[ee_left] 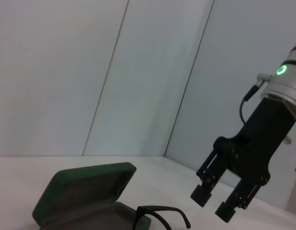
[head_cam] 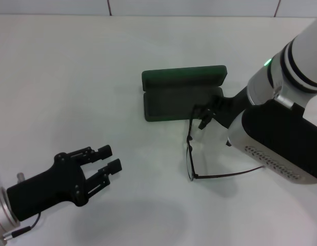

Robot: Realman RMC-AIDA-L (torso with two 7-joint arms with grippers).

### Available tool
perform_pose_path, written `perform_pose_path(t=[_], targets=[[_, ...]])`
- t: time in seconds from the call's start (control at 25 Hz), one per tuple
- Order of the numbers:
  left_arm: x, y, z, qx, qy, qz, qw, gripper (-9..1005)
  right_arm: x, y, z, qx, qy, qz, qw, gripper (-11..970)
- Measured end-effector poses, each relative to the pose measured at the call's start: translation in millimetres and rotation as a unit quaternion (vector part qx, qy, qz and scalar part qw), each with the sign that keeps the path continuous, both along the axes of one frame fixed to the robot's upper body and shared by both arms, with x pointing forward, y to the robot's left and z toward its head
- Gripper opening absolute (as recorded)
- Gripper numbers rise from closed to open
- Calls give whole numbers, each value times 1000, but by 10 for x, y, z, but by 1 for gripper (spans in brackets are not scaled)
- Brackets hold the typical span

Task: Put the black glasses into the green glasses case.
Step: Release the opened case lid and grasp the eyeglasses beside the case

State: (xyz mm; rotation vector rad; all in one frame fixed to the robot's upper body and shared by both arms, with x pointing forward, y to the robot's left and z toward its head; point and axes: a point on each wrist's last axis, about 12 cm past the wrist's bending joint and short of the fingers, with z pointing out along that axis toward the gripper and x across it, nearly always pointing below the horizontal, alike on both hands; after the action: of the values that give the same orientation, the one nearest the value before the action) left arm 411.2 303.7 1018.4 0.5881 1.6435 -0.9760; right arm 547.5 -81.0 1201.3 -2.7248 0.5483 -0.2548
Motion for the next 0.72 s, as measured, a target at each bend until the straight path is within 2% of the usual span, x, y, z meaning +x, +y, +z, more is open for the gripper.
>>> perform_pose_path(t=[0.16, 0.32, 0.72], targets=[[-48, -17, -28, -2, 3, 4, 1000, 403, -20, 32, 61, 9, -13, 4, 1000, 623], [-47, -8, -25, -1, 3, 5, 1000, 403, -13, -24, 180, 44, -16, -12, 999, 619], [134, 99, 125, 3, -38, 16, 999, 403, -23, -9, 316, 123, 0, -29, 992, 615]])
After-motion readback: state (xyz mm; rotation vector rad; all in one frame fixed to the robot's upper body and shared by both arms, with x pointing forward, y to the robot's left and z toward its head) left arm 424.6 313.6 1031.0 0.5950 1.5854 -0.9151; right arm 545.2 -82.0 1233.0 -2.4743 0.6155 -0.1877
